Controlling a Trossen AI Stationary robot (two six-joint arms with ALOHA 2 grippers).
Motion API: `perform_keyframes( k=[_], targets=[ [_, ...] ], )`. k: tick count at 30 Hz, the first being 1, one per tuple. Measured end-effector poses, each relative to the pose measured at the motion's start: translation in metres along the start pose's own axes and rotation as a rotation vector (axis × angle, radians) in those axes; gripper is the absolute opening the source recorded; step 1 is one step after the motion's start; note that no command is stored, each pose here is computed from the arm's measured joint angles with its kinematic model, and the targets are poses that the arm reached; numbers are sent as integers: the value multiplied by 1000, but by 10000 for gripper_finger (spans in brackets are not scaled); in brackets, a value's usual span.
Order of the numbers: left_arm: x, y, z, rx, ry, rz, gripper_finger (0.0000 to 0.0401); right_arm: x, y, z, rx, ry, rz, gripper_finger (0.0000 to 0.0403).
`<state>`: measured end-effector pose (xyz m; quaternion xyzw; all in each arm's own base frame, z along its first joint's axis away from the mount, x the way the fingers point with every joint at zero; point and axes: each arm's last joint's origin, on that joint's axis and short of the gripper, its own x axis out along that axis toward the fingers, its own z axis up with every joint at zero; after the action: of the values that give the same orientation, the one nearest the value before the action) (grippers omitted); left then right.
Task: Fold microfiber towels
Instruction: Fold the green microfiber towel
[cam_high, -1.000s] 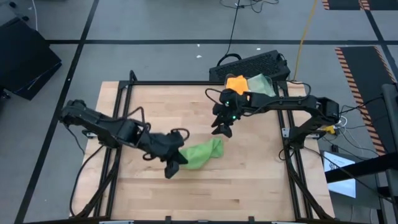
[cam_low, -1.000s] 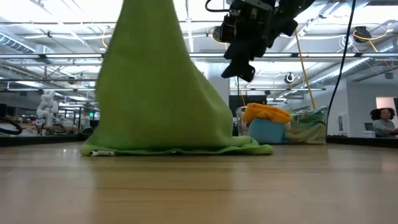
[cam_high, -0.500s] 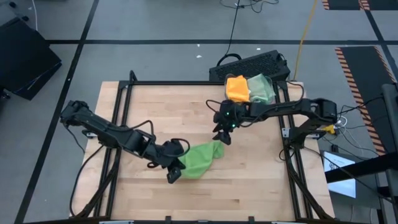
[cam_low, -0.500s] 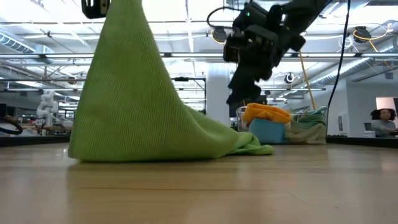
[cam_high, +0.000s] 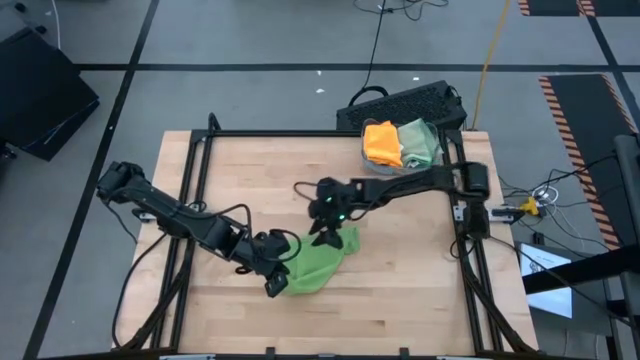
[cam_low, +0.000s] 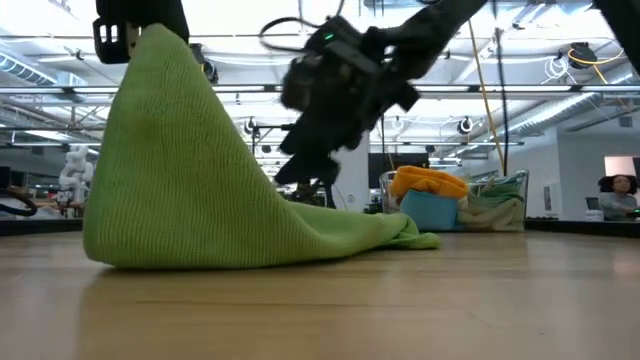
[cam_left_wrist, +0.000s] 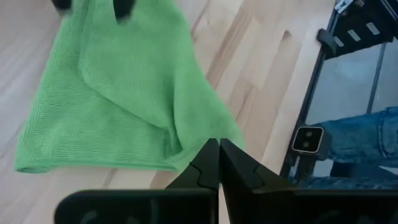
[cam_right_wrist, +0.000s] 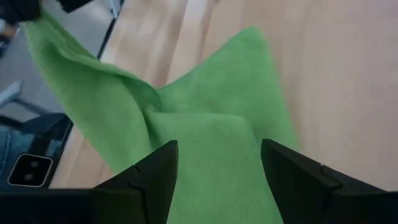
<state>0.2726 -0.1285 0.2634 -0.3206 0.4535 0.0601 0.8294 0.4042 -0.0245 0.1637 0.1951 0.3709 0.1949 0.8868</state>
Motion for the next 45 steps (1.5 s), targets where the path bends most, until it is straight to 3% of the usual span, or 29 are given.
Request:
perform_keyframes(
  k=[6,11,19,21,25,29,32,36,39,45],
  targets=[
    [6,4,-12,15,31,20,7,32,-6,9,72,29,50,191],
    [7,4,-16,35,44,27,7,41,-14,2,160,49,-15,160],
    [7,5,-16,114,31,38,7,54,-15,-7,133,79,-23,132],
    [6,5,-16,130,31,40,8,54,-15,-8,130,88,-23,110],
    [6,7,-16,158,32,56,8,55,-13,-9,94,93,-19,22],
    [4,13,-14,154,48,97,7,51,-10,-7,117,102,17,10],
    [-6,19,-8,134,30,117,7,30,-1,7,108,70,53,4],
    [-37,24,8,138,-89,121,4,-22,21,36,67,-23,38,3],
    [-69,28,21,167,-239,130,4,-69,40,55,32,-132,-41,2],
    [-135,40,42,224,-605,230,4,-173,67,84,-20,-500,-258,1]
  ],
)
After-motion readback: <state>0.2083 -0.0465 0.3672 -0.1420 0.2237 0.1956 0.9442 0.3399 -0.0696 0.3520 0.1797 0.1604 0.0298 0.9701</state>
